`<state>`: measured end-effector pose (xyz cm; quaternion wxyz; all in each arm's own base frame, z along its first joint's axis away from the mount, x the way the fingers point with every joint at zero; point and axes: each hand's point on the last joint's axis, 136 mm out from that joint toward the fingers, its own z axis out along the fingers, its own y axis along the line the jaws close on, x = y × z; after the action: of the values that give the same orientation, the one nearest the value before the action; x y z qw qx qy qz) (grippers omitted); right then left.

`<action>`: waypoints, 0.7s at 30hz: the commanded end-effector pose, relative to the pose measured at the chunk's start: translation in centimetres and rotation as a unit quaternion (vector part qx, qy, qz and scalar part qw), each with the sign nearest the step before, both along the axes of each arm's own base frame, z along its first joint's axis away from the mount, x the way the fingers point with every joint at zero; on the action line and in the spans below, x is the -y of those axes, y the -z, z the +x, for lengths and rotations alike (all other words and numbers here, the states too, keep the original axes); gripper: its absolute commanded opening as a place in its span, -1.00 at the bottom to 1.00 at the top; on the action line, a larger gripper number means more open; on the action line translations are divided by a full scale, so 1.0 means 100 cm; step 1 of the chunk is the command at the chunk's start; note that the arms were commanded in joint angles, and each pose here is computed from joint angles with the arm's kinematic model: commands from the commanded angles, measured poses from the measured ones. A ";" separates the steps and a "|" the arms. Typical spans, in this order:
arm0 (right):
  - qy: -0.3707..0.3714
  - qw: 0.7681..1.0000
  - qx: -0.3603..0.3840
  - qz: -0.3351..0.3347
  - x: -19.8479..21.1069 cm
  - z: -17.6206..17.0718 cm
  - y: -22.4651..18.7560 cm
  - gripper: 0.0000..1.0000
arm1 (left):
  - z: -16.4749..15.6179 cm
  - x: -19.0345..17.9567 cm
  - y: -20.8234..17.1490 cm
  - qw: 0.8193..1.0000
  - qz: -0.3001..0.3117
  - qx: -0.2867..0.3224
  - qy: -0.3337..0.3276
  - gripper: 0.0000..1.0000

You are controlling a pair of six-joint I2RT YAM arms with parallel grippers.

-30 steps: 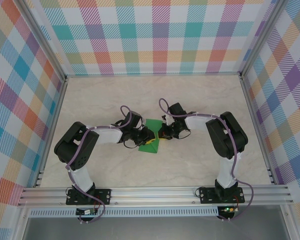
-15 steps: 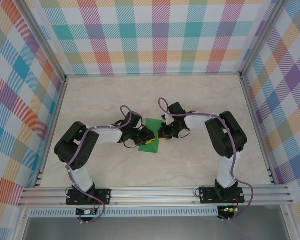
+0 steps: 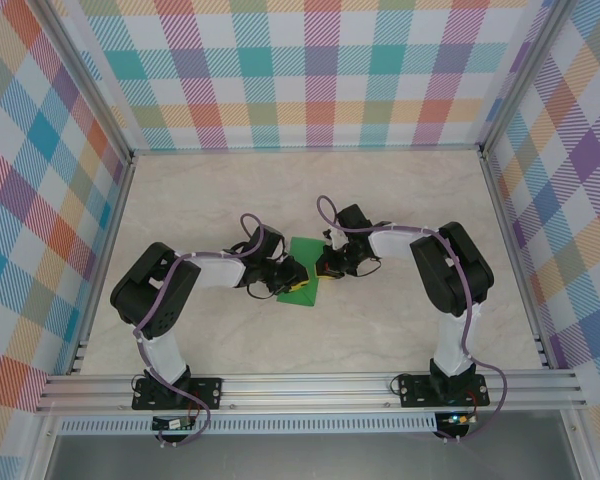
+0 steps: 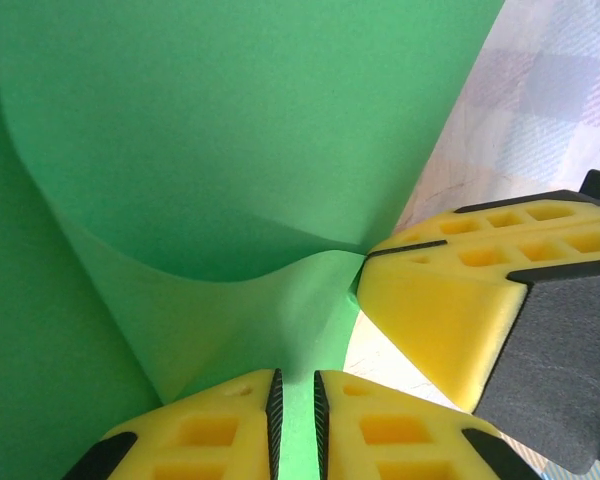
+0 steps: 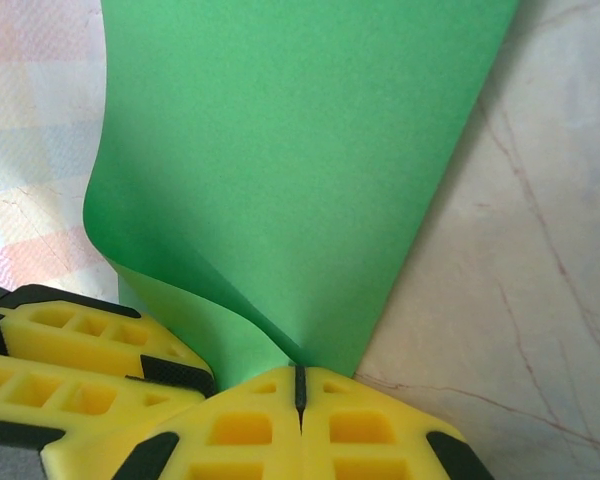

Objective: Fold a paper plane with a square sheet of paper (pick it up from the middle)

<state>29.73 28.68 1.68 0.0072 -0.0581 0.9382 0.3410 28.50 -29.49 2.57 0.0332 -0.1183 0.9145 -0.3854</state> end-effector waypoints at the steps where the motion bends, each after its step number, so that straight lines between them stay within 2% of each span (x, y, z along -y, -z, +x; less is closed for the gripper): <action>1: -0.005 1.000 -0.010 -0.013 0.004 -0.001 0.011 -0.97 | -0.013 -0.009 0.019 0.999 0.027 -0.024 0.001 -0.63; 7: -0.004 1.000 -0.012 -0.016 0.004 0.000 0.012 -0.95 | -0.018 -0.017 0.029 0.998 0.052 -0.038 -0.002 -0.67; 11: -0.003 1.000 -0.011 -0.020 0.005 0.001 0.007 -0.83 | -0.022 -0.024 0.037 0.996 0.072 -0.051 -0.005 -0.69; 16: 0.017 0.998 0.025 -0.046 0.014 0.011 -0.019 -0.66 | -0.028 -0.033 0.045 0.993 0.096 -0.063 -0.011 -0.72; 21: 0.025 0.998 0.050 -0.036 0.016 0.013 -0.043 -0.61 | -0.030 -0.035 0.047 0.992 0.103 -0.066 -0.013 -0.73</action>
<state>30.51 27.43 3.82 0.0372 -0.0501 0.9510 0.3030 28.33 -28.85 1.83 0.0345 -0.1244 0.9215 -0.3664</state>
